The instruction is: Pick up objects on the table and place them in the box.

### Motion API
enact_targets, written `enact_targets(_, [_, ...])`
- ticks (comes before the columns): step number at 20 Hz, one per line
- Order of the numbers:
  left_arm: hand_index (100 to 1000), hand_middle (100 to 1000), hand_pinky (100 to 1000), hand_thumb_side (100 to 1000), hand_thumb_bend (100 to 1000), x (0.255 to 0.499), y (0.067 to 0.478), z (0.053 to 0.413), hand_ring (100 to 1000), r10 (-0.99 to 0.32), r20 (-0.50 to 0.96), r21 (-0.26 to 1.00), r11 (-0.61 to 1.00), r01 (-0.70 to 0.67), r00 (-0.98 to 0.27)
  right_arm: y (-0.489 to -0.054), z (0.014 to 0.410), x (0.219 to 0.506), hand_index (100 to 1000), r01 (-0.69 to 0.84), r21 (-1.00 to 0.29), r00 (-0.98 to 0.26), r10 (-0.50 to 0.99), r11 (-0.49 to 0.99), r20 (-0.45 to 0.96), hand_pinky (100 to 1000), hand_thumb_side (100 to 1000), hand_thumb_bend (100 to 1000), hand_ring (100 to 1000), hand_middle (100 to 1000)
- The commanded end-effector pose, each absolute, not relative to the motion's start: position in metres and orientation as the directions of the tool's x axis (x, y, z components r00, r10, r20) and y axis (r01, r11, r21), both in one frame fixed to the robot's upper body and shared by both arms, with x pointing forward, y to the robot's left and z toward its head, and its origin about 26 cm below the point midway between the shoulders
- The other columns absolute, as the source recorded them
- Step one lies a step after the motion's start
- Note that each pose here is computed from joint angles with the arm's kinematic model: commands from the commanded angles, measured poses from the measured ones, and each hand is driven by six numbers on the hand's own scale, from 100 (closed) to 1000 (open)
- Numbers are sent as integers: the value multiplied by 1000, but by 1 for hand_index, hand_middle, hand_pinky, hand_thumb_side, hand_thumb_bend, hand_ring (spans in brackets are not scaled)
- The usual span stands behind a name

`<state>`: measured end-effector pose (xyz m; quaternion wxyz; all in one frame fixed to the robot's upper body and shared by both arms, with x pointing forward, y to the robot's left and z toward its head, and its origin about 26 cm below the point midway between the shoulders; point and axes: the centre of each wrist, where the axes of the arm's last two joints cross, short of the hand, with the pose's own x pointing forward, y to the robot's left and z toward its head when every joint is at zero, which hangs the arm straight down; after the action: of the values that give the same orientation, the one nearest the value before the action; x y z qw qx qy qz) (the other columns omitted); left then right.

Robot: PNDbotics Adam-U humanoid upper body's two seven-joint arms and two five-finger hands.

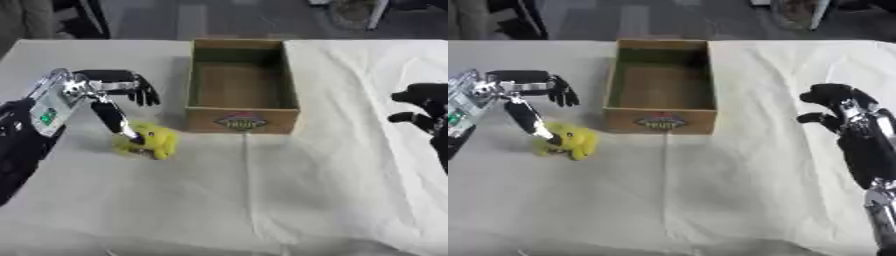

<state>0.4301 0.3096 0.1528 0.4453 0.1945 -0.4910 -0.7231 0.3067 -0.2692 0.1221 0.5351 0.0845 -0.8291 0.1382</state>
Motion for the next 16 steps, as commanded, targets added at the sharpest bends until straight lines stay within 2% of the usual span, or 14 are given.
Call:
enact_targets(1, [792,642,696,292,659,430,307,159,662,-832,110,898,-151,413,-544,-271,129,307,727,-289,-157,-434,17,944,901,631,678,100,805,643])
enact_targets(12, [778,593,648,311,617,424,302,156,615,-804,9,887,-268,377,-595,-271,129,307,727,-290,-157,-435,16,944,900,631,677,100,805,643])
enact_targets(16, [683,476,538,311,574,422,302,155,487,-793,-19,877,-306,371,-609,-271,129,307,727,-289,-158,-435,17,944,900,631,676,100,805,643])
